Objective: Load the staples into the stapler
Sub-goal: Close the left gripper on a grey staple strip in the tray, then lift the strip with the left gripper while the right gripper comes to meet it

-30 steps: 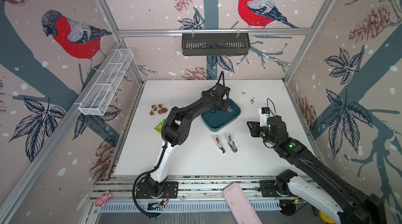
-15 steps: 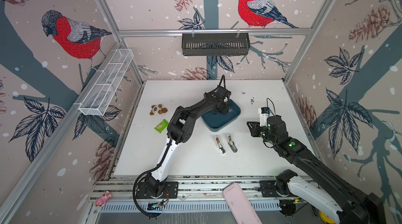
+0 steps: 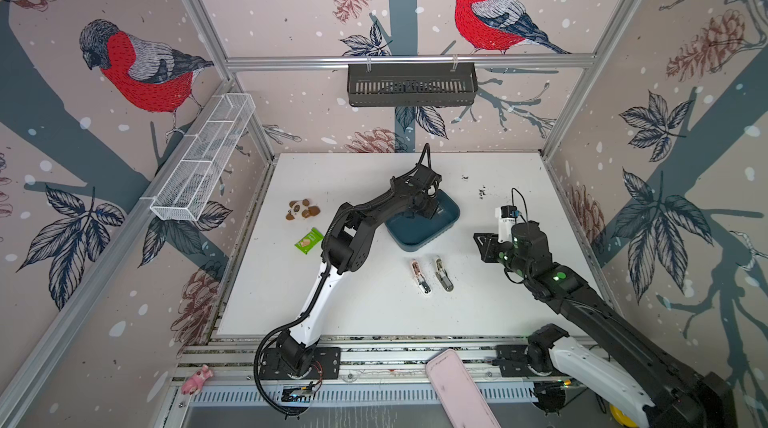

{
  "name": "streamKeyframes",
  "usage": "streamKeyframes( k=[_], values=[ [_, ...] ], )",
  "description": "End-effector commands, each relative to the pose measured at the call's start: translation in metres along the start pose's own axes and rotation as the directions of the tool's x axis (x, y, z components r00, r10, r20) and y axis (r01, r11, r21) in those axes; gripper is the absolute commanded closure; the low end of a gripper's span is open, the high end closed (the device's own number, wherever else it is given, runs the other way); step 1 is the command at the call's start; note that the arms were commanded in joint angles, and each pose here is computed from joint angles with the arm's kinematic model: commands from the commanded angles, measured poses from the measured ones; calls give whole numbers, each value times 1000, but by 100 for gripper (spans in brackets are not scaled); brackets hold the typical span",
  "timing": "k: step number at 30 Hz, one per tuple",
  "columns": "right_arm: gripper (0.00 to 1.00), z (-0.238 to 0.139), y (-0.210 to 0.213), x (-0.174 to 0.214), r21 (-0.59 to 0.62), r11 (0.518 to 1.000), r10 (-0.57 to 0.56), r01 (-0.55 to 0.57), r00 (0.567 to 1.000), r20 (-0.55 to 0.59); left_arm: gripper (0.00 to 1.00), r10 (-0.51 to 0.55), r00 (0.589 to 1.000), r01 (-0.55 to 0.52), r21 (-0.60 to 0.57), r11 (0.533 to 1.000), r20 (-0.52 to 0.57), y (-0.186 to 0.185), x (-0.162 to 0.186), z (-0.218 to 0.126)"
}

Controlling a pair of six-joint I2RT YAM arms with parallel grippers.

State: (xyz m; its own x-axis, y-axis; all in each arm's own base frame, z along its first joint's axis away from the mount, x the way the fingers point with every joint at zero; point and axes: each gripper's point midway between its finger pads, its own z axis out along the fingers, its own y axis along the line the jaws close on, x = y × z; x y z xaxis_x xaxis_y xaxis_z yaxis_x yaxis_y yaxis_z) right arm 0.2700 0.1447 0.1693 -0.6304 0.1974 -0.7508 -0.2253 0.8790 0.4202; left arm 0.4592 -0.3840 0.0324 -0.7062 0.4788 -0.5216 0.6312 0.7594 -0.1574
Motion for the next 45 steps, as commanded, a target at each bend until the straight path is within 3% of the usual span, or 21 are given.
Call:
streamKeyframes(
  k=[1, 8, 17, 23, 32, 40, 45],
  values=[
    [76, 0, 1, -1, -4, 1000, -3, 3, 1000, 2, 85, 9, 1000, -9, 14, 1000, -9, -2, 1, 0],
    [77, 0, -1, 2, -1, 1000, 5, -5, 1000, -3, 92, 11, 1000, -10, 27, 1000, -10, -4, 1, -1],
    [77, -1, 2, 1, -14, 1000, 13, -13, 1000, 1, 94, 14, 1000, -14, 41, 999, 2, -9, -3, -17],
    [76, 0, 15, -9, -94, 989, 112, -110, 993, 20, 93, 0, 999, -4, 86, 996, 40, -19, -3, -45],
    [75, 14, 43, -54, -317, 863, 429, -393, 902, 49, 92, -61, 988, 36, 177, 984, 139, -38, -4, -103],
    [73, 39, 74, -89, -471, 784, 462, -405, 887, 6, 91, -90, 973, 34, 259, 965, 210, -57, -20, -149],
    [72, 61, 84, -101, -498, 758, 470, -420, 882, -29, 91, -103, 963, 24, 301, 953, 249, -67, -29, -173]
  ],
)
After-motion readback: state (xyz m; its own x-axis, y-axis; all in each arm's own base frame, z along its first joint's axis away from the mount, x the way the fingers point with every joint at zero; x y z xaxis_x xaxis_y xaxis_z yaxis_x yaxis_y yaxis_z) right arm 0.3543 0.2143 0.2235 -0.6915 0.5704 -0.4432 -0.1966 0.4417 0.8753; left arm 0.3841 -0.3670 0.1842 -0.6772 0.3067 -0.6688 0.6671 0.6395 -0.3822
